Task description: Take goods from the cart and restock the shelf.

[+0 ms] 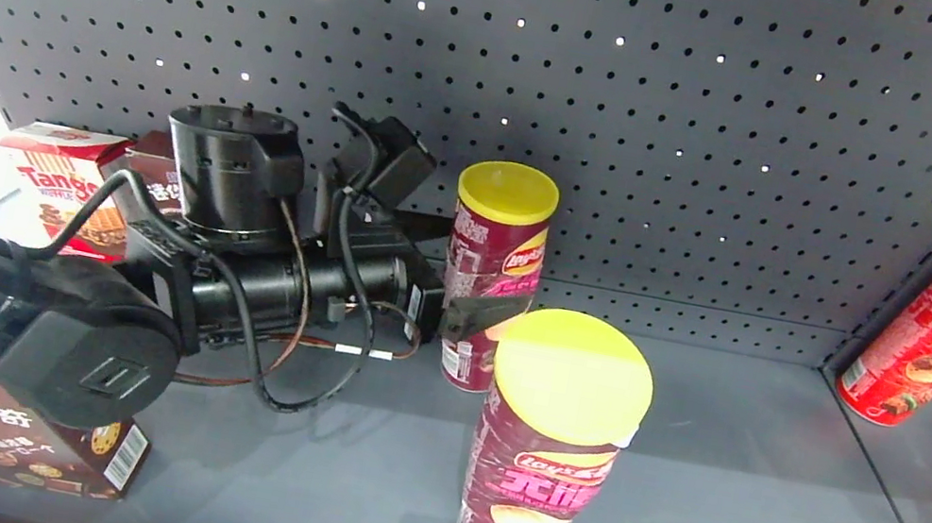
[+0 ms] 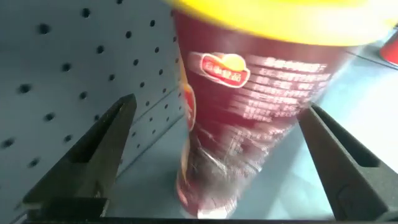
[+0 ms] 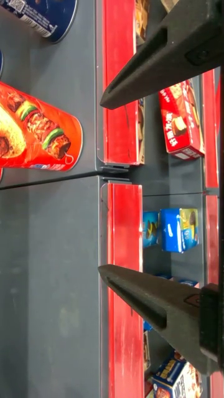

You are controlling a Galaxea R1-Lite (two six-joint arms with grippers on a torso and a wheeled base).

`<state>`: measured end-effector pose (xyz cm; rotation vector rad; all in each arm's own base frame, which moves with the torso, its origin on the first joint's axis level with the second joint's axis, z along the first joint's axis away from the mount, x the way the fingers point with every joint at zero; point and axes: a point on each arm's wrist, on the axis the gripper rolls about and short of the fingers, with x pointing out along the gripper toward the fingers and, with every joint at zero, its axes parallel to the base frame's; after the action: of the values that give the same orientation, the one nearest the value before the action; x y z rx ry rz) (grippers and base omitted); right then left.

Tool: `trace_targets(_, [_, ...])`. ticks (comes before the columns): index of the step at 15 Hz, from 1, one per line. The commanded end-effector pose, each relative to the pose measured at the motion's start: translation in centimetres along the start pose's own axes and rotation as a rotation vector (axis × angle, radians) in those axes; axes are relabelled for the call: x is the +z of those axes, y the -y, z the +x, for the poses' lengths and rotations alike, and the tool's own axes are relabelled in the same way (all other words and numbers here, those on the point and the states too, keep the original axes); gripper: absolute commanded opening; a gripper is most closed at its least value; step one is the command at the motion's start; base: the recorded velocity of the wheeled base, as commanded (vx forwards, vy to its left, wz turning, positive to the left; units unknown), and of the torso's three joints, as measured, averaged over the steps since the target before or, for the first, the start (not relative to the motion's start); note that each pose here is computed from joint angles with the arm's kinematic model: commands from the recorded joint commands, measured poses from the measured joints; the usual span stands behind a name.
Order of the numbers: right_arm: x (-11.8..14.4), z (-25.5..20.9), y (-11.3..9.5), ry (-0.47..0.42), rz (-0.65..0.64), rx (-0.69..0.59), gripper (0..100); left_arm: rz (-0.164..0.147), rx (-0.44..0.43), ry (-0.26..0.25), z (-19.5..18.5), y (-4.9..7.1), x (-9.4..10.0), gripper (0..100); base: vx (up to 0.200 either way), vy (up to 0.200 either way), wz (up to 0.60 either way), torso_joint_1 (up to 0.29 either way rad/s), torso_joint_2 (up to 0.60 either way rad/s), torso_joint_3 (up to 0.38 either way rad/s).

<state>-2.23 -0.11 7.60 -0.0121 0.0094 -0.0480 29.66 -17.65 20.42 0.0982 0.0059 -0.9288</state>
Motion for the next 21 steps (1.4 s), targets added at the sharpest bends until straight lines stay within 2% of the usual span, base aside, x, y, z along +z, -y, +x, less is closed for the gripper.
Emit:
trace_targets(1, [0.0, 0.0, 0.0, -0.002, 0.0, -0.001, 100, 0.019, 0.012, 0.039, -1.6, 0.2, 2.2, 100, 0.0, 0.0, 0.0, 0.0, 0.0, 0.0])
trace_targets(2, [0.0, 0.0, 0.0, -0.002, 0.0, 0.001, 100, 0.009, 0.011, 0.014, -2.0, 0.4, 2.5, 100, 0.0, 0.0, 0.0, 0.0, 0.0, 0.0])
trace_targets(3, [0.0, 0.0, 0.0, -0.002, 0.0, -0.001, 100, 0.007, 0.011, 0.009, -2.1, 0.4, 2.5, 100, 0.0, 0.0, 0.0, 0.0, 0.0, 0.0])
trace_targets(4, [0.0, 0.0, 0.0, -0.002, 0.0, 0.001, 100, 0.005, 0.009, -0.022, -2.4, 0.5, 2.5, 100, 0.0, 0.0, 0.0, 0.0, 0.0, 0.0])
trace_targets(5, [0.0, 0.0, 0.0, -0.002, 0.0, 0.001, 100, 0.01, 0.006, -0.042, -2.3, 0.5, 2.4, 100, 0.0, 0.0, 0.0, 0.0, 0.0, 0.0])
trace_targets(7, [0.0, 0.0, 0.0, -0.002, 0.0, 0.001, 100, 0.001, 0.008, -0.07, -2.3, 0.4, 2.8, 100, 0.0, 0.0, 0.0, 0.0, 0.0, 0.0])
trace_targets(9, [0.0, 0.0, 0.0, -0.002, 0.0, -0.001, 100, -0.016, 0.009, -0.109, -2.4, 0.3, 4.0, 100, 0.0, 0.0, 0.0, 0.0, 0.0, 0.0])
trace_targets(10, [0.0, 0.0, 0.0, -0.002, 0.0, -0.001, 100, -0.005, 0.023, -0.161, -2.7, 0.2, 4.5, 100, 0.0, 0.0, 0.0, 0.0, 0.0, 0.0])
trace_targets(12, [0.0, 0.0, 0.0, -0.002, 0.0, -0.001, 100, 0.062, 0.044, -0.235, -3.5, 0.0, 4.3, 100, 0.0, 0.0, 0.0, 0.0, 0.0, 0.0])
trace_targets(13, [0.0, 0.0, 0.0, -0.002, 0.0, -0.001, 100, 0.076, 0.045, -0.242, -3.5, 0.1, 4.2, 100, 0.0, 0.0, 0.0, 0.0, 0.0, 0.0])
trace_targets(18, [0.0, 0.0, 0.0, -0.002, 0.0, 0.001, 100, 0.097, 0.121, -0.264, -3.1, 0.0, 3.9, 100, 0.0, 0.0, 0.0, 0.0, 0.0, 0.0])
trace_targets(21, [0.0, 0.0, 0.0, -0.002, 0.0, 0.001, 100, 0.151, 0.161, -0.3, -2.4, -0.4, 3.2, 100, 0.0, 0.0, 0.0, 0.0, 0.0, 0.0])
